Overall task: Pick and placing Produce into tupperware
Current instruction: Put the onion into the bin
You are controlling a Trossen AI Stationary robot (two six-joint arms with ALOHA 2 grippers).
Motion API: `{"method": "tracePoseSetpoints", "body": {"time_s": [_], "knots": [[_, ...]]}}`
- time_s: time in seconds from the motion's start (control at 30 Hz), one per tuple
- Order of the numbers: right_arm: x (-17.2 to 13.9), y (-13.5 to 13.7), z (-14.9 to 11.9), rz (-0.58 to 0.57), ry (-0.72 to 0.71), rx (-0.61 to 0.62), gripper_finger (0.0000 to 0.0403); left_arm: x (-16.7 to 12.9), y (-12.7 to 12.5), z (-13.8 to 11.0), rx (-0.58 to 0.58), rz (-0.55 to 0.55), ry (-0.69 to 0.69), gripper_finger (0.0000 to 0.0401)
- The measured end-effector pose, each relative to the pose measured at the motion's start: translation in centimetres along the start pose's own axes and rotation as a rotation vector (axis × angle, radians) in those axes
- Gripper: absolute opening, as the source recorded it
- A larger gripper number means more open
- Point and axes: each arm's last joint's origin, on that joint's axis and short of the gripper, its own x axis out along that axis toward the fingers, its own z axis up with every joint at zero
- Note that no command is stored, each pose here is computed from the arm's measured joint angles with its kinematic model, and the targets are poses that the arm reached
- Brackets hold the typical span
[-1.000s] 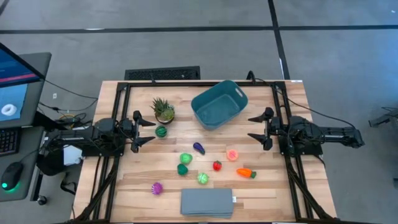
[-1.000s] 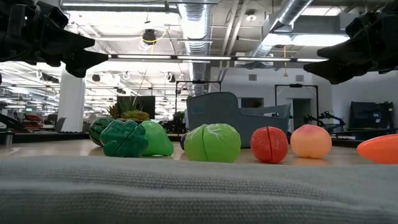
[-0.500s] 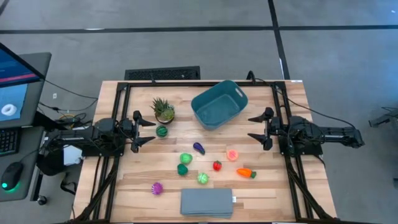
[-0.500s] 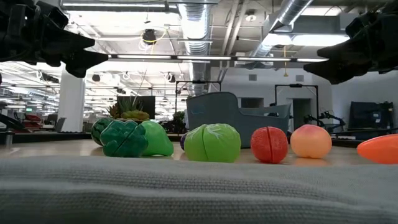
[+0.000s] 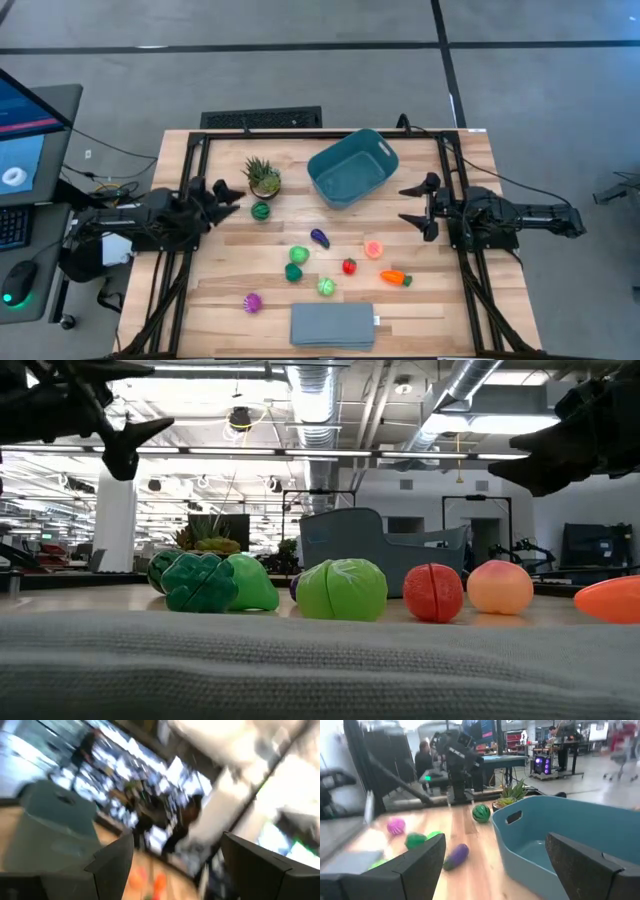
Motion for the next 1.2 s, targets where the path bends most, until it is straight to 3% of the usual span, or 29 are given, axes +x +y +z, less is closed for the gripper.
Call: {"method": "tracePoseSetpoints", "body": {"time_s": [0.17, 0.37, 0.47, 0.63, 0.87, 1.2], "knots": [[-0.1, 0.1, 1.3, 0.042, -0.125, 0.528, 0.0366, 0.0, 0.2, 0.5, -0.118, 0.112, -0.136, 0.0288], [-0.2, 0.1, 1.8, 0.081, -0.171, 0.796, 0.0366, -0.1, 0.6, 0.1, -0.137, 0.163, -0.103, 0.0288], [-0.2, 0.1, 1.8, 0.077, -0.172, 0.825, 0.0366, -0.1, 0.8, -0.4, -0.220, 0.165, -0.037, 0.0288], [-0.2, 0.0, 1.7, 0.049, -0.180, 0.827, 0.0366, -0.1, 0.9, -1.0, -0.253, 0.136, 0.061, 0.0288], [-0.2, -0.4, 1.8, -0.073, -0.247, 0.837, 0.0366, -0.2, 1.3, -1.1, -0.225, 0.200, 0.043, 0.0288], [-0.2, -0.4, 1.8, -0.094, -0.254, 0.793, 0.0366, -0.2, 1.3, -1.1, -0.258, 0.215, 0.029, 0.0288]]}}
